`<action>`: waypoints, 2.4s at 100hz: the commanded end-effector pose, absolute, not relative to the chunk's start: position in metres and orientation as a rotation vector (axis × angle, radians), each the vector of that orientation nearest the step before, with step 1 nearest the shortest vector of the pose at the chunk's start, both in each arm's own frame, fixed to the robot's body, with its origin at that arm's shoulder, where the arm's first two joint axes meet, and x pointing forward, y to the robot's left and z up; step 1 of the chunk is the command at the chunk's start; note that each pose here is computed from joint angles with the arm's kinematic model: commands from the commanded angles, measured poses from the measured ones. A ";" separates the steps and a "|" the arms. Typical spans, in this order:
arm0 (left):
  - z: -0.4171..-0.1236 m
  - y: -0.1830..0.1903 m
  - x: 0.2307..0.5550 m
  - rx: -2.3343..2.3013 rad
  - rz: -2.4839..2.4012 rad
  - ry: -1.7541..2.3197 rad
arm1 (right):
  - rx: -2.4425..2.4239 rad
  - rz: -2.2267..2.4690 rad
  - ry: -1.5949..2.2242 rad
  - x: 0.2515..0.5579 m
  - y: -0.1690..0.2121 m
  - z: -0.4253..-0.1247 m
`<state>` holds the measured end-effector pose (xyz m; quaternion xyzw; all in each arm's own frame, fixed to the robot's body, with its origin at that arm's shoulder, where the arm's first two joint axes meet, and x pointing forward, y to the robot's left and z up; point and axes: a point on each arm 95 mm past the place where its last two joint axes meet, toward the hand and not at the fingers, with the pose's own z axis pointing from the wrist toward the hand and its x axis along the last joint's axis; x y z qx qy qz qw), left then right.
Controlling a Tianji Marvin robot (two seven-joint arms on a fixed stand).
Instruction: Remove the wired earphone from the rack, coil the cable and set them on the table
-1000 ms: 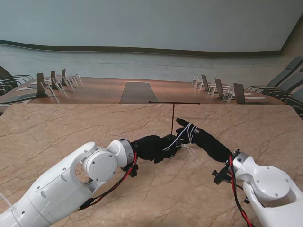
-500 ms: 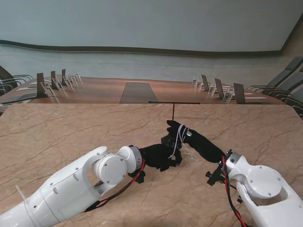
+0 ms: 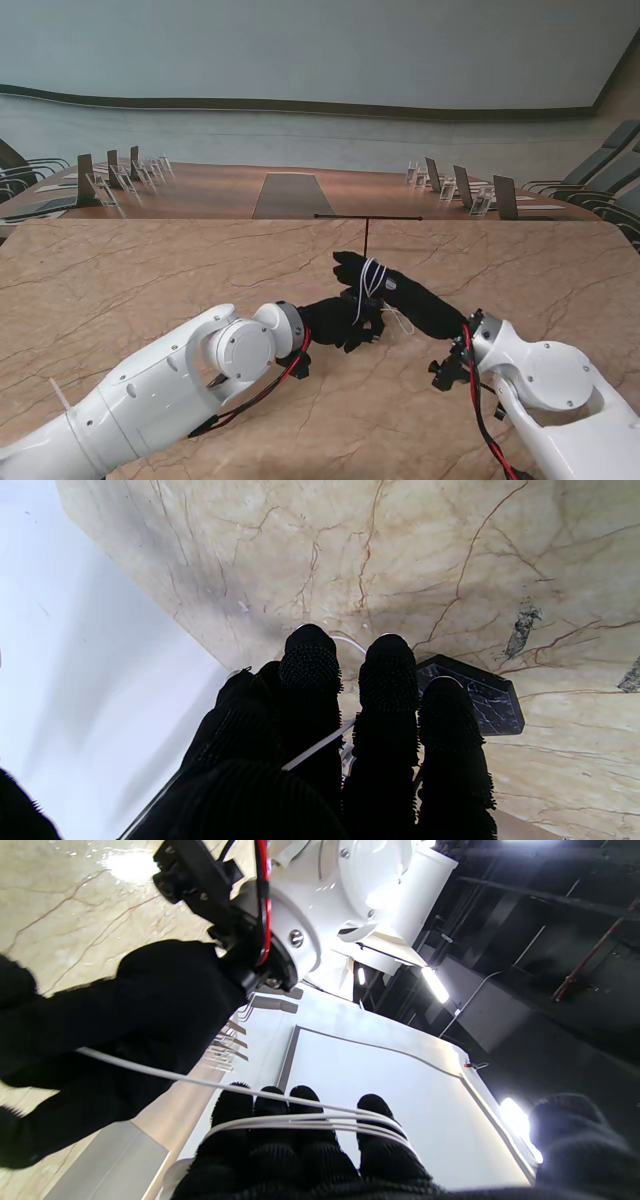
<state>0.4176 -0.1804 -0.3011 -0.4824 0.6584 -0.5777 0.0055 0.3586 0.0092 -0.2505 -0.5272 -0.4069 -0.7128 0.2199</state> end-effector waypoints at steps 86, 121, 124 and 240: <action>-0.264 -0.160 0.449 -1.421 -1.848 1.924 | -1.295 -1.890 -1.132 0.321 0.025 -0.239; -0.248 -0.150 0.448 -1.366 -1.853 1.892 | -1.382 -1.794 -1.145 0.311 0.021 -0.254; -0.247 -0.150 0.447 -1.361 -1.852 1.890 | -1.392 -1.784 -1.147 0.310 0.021 -0.256; -0.208 -0.142 0.430 -1.199 -1.869 1.962 | -1.768 -1.554 -1.164 0.320 0.002 -0.317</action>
